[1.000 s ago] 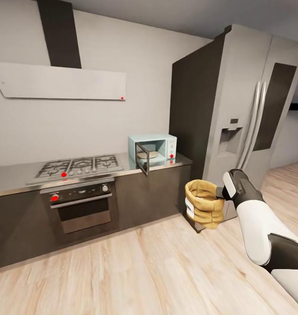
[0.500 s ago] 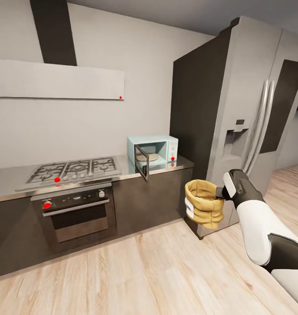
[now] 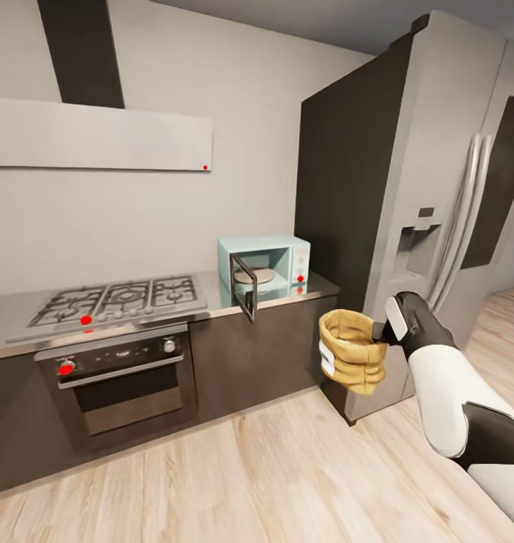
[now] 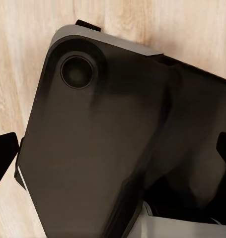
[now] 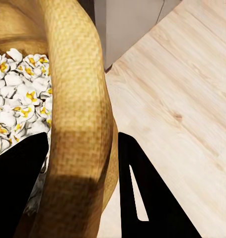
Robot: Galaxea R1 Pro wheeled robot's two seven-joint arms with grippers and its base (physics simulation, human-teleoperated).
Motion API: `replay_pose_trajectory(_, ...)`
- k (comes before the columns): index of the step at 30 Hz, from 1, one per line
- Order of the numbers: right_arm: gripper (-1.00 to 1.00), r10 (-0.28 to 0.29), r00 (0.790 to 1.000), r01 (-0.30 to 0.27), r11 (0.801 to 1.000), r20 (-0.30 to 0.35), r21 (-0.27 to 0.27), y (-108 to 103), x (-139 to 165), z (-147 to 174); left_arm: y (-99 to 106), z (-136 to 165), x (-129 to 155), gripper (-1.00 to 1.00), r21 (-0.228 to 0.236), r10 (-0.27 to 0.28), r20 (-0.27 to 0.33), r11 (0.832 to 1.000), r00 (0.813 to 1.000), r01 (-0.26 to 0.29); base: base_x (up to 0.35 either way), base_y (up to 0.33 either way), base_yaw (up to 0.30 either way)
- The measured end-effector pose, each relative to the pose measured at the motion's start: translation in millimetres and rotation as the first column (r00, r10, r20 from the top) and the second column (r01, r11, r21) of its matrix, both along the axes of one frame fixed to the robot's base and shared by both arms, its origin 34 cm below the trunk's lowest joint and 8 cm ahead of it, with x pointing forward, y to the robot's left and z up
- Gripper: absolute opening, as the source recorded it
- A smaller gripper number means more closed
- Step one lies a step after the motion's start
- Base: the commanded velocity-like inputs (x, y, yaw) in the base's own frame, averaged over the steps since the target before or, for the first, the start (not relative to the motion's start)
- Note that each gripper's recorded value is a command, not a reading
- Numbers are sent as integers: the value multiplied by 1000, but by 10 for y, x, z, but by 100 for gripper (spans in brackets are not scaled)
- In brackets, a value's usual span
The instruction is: In the kitchen, take the popcorn bag from the countertop, put it into the microwave, and heat it until the popcorn is cooked so the cooked popcorn ends up inside the bag.
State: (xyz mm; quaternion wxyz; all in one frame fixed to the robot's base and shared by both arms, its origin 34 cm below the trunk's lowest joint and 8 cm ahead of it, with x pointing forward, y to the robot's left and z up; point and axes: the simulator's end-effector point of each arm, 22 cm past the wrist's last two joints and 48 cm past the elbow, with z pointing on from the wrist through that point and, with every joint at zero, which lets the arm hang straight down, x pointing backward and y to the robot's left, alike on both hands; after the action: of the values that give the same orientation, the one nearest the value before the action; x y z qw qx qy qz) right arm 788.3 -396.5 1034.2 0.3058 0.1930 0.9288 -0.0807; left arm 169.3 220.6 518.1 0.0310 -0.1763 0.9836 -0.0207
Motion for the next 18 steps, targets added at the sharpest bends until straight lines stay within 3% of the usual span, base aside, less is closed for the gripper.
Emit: replay_pose_trajectory(18,-100,-1,1000,1,1000,0,-10,-27,-2,11,0,0,0,100,0,0,0,1000,1000,0,242,-23,0)
